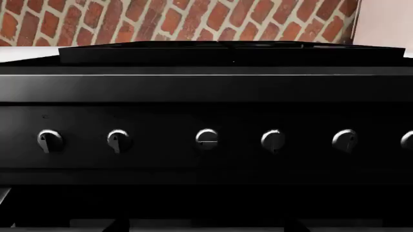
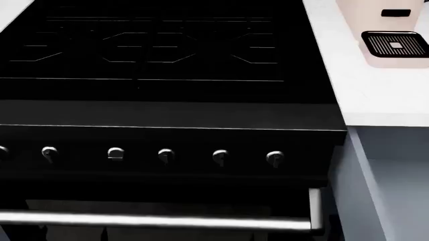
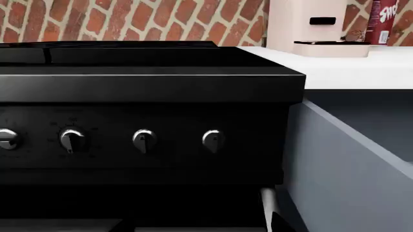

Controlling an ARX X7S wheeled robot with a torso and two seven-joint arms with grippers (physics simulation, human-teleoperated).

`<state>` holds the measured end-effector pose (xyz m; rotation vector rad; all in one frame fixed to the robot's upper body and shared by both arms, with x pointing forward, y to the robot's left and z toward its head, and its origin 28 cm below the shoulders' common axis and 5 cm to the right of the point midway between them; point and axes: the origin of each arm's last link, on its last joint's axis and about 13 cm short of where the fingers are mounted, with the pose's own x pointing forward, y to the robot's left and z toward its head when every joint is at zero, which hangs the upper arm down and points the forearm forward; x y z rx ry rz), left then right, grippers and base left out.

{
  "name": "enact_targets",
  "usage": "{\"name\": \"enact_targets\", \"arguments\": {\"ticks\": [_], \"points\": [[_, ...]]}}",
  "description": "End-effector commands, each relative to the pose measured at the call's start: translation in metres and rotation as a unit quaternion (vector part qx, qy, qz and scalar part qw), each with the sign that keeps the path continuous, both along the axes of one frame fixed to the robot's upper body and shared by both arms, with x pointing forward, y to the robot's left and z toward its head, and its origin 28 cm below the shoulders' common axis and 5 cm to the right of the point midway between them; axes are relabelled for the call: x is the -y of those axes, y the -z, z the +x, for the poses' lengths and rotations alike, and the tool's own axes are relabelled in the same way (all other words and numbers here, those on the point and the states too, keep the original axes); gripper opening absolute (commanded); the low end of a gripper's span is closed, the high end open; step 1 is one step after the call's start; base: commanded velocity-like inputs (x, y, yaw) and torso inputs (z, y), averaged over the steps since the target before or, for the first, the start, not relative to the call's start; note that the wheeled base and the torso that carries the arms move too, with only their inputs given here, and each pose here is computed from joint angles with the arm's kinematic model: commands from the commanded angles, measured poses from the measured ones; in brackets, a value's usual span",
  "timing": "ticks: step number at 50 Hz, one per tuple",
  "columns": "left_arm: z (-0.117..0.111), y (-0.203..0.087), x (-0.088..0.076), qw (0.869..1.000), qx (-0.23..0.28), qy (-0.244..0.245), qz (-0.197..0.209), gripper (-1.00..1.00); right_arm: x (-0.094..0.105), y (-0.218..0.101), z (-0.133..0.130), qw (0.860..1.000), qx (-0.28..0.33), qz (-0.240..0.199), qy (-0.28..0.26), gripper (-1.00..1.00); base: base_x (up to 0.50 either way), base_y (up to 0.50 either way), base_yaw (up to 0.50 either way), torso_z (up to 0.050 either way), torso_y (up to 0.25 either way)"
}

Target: Close the right drawer.

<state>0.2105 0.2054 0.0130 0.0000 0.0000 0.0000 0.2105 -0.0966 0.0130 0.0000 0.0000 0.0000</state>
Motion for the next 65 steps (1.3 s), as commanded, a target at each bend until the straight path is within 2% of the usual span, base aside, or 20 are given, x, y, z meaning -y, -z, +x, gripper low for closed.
{"name": "enact_targets", "arguments": {"ticks": [1, 2, 3, 5, 8, 9, 11, 14, 17, 20, 24, 28, 29, 30, 31, 36, 38, 44, 56, 65], "points": [[-0.005, 0.006, 0.0, 0.999, -0.022, -0.003, 0.029, 1.0, -0.001, -0.001, 0.002, 0.998, 0.014, -0.011, 0.058, 1.0, 0.0, 0.0, 0.0, 0.0, 0.0], [-0.007, 0.006, -0.001, 1.0, -0.019, -0.002, 0.025, 1.0, -0.002, -0.001, 0.003, 0.998, -0.001, 0.003, 0.068, 1.0, 0.0, 0.0, 0.0, 0.0, 0.0], [-0.007, 0.005, -0.001, 0.999, -0.024, 0.004, 0.023, 1.0, -0.002, 0.0, 0.003, 0.997, -0.002, -0.006, 0.077, 1.0, 0.0, 0.0, 0.0, 0.0, 0.0], [-0.009, -0.005, 0.001, 0.999, 0.005, 0.012, 0.034, 1.0, -0.001, -0.002, 0.001, 0.996, -0.018, 0.004, 0.084, 1.0, 0.0, 0.0, 0.0, 0.0, 0.0], [-0.014, -0.013, 0.005, 0.999, 0.022, 0.029, 0.034, 1.0, -0.001, -0.003, -0.002, 0.999, -0.001, 0.009, 0.053, 1.0, 0.0, 0.0, 0.0, 0.0, 0.0], [-0.015, -0.015, 0.007, 0.999, 0.027, 0.036, 0.028, 1.0, -0.001, -0.003, -0.001, 0.998, 0.007, -0.011, 0.063, 1.0, 0.0, 0.0, 0.0, 0.0, 0.0], [-0.013, -0.014, 0.008, 0.998, 0.032, 0.04, 0.029, 1.0, -0.001, -0.003, 0.003, 0.998, 0.006, -0.004, 0.058, 1.0, 0.0, 0.0, 0.0, 0.0, 0.0], [-0.009, -0.008, 0.009, 0.999, 0.021, 0.043, 0.025, 1.0, -0.001, -0.004, 0.008, 0.996, 0.028, -0.039, 0.071, 1.0, 0.0, 0.0, 0.0, 0.0, 0.0], [-0.009, -0.013, 0.008, 0.998, 0.034, 0.046, 0.017, 1.0, -0.001, -0.008, 0.012, 0.998, 0.014, 0.0, 0.068, 1.0, 0.0, 0.0, 0.0, 0.0, 0.0], [-0.01, -0.032, 0.009, 0.995, 0.072, 0.058, 0.026, 1.0, -0.001, -0.023, 0.01, 0.997, 0.046, -0.013, 0.067, 1.0, 0.0, 0.0, 0.0, 0.0, 0.0], [-0.01, -0.081, 0.009, 0.985, 0.161, 0.061, 0.027, 1.0, 0.001, -0.064, 0.005, 0.99, 0.118, -0.027, 0.072, 1.0, 0.0, 0.0, 0.0, 0.0, 0.0], [-0.019, -0.15, 0.012, 0.964, 0.258, 0.064, 0.006, 1.0, 0.005, -0.118, -0.001, 0.976, 0.201, -0.023, 0.076, 1.0, 0.0, 0.0, 0.0, 0.0, 0.0], [-0.019, -0.15, 0.012, 0.964, 0.258, 0.064, 0.006, 1.0, 0.005, -0.118, -0.001, 0.976, 0.201, -0.023, 0.076, 1.0, 0.0, 0.0, 0.0, 0.0, 0.0], [-0.029, -0.18, 0.014, 0.951, 0.301, 0.073, -0.005, 1.0, 0.006, -0.146, -0.007, 0.965, 0.246, -0.034, 0.077, 1.0, 0.0, 0.0, 0.0, 0.0, 0.0], [-0.035, -0.193, 0.015, 0.944, 0.322, 0.077, -0.013, 1.0, 0.006, -0.157, -0.01, 0.961, 0.265, -0.037, 0.072, 1.0, 0.0, 0.0, 0.0, 0.0, 0.0], [-0.043, -0.225, 0.015, 0.923, 0.364, 0.122, -0.012, 1.0, 0.003, -0.189, -0.02, 0.945, 0.32, -0.037, 0.056, 1.0, 0.0, 0.0, 0.0, 0.0, 0.0], [-0.047, -0.227, 0.016, 0.926, 0.365, 0.095, -0.019, 1.0, 0.001, -0.192, -0.023, 0.942, 0.329, -0.036, 0.056, 1.0, 0.0, 0.0, 0.0, 0.0, 0.0], [-0.052, -0.226, 0.018, 0.922, 0.371, 0.108, -0.01, 1.0, -0.003, -0.197, -0.031, 0.928, 0.368, -0.034, 0.057, 1.0, 0.0, 0.0, 0.0, 0.0, 0.0], [-0.055, -0.218, 0.021, 0.925, 0.359, 0.126, -0.014, 1.0, -0.008, -0.189, -0.031, 0.927, 0.37, -0.035, 0.05, 1.0, 0.0, 0.0, 0.0, 0.0, 0.0], [-0.055, -0.217, 0.021, 0.925, 0.359, 0.126, -0.013, 1.0, -0.007, -0.19, -0.034, 0.921, 0.385, -0.033, 0.05, 1.0, -0.05, 0.0, -0.47, 0.0, 0.0]]}}
